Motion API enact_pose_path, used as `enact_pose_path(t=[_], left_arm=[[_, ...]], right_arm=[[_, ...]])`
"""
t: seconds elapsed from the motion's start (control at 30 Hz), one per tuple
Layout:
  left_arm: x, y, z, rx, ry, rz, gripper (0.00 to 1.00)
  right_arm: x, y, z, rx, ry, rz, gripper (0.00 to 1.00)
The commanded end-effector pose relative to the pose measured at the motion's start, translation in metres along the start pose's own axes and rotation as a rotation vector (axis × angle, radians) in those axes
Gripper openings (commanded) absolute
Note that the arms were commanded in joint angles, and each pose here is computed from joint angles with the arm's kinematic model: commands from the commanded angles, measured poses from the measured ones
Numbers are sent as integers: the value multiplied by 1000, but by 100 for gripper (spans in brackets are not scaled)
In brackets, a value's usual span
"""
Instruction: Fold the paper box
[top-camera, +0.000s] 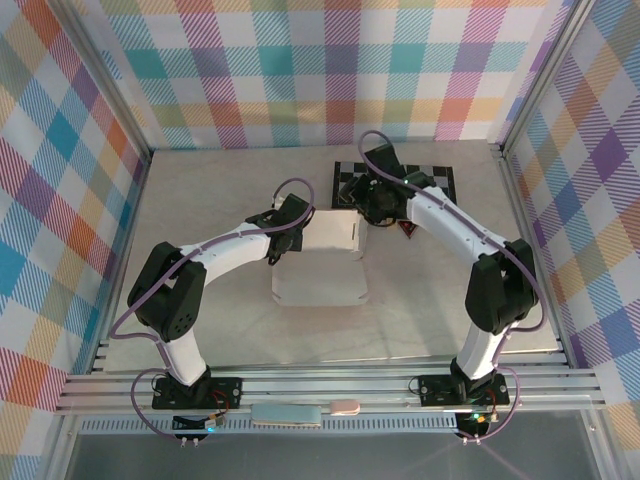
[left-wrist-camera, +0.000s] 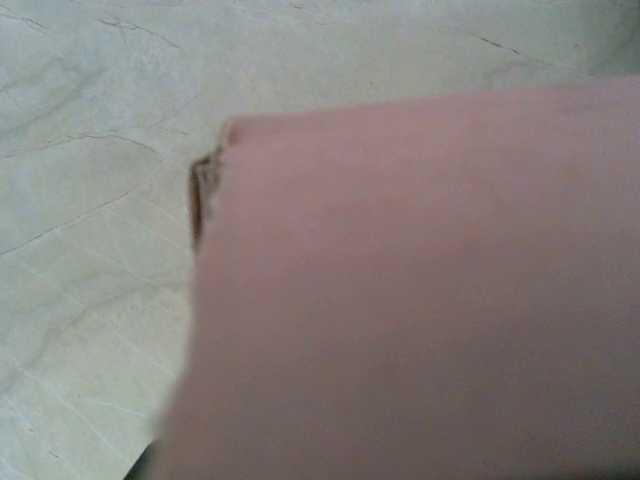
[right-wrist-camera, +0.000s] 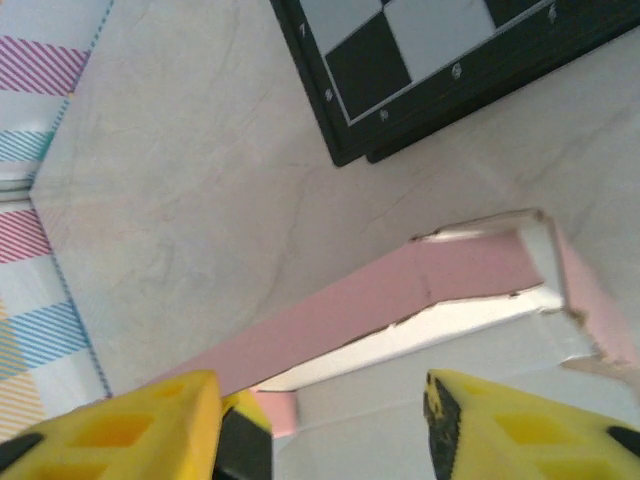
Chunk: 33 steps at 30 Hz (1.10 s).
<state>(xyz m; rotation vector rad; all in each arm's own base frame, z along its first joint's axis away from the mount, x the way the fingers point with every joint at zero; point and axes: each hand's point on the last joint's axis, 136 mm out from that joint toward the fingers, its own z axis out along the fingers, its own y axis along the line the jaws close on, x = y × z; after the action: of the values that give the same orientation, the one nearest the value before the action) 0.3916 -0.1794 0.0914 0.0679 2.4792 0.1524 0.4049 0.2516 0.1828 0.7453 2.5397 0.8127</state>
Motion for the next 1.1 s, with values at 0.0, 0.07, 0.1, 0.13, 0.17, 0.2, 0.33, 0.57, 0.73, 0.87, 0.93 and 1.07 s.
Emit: enact_pose_path(t=[0.0, 0.07, 0.1, 0.13, 0.17, 0.2, 0.33, 0.57, 0.73, 0.87, 0.93, 1.07], left_arm=[[0, 6, -5, -7, 7, 8, 0], [0, 6, -4, -9, 7, 9, 0], [0, 6, -4, -9, 8, 9, 0], [1, 6, -4, -9, 8, 11, 0], [1, 6, -5, -9, 10, 12, 0], [1, 6, -4, -9, 10, 13, 0], [1, 6, -5, -5, 12, 21, 0], [0, 4, -5, -1, 10, 31, 0], [1, 5, -5, -1, 14, 35, 0], [0, 5, -6, 1, 10, 35, 0], [1, 5, -6, 0, 10, 37, 0], [1, 6, -5, -2, 12, 36, 0]], right_arm=[[5, -3, 8, -24, 16, 64, 62], [2, -7, 13, -10, 8, 47, 65], [-2, -10, 13, 3, -7, 41, 67], [-6, -14, 13, 10, -17, 38, 68], [-11, -18, 13, 15, -21, 40, 68], [-15, -23, 13, 22, -22, 44, 69], [-28, -34, 15, 20, -8, 44, 70], [-44, -32, 22, 4, -13, 40, 67], [-47, -24, 29, -9, 2, 24, 59], [-48, -17, 34, -35, 13, 22, 53], [-47, -11, 36, -55, 26, 18, 51], [-39, -2, 39, -92, 79, 19, 50]])
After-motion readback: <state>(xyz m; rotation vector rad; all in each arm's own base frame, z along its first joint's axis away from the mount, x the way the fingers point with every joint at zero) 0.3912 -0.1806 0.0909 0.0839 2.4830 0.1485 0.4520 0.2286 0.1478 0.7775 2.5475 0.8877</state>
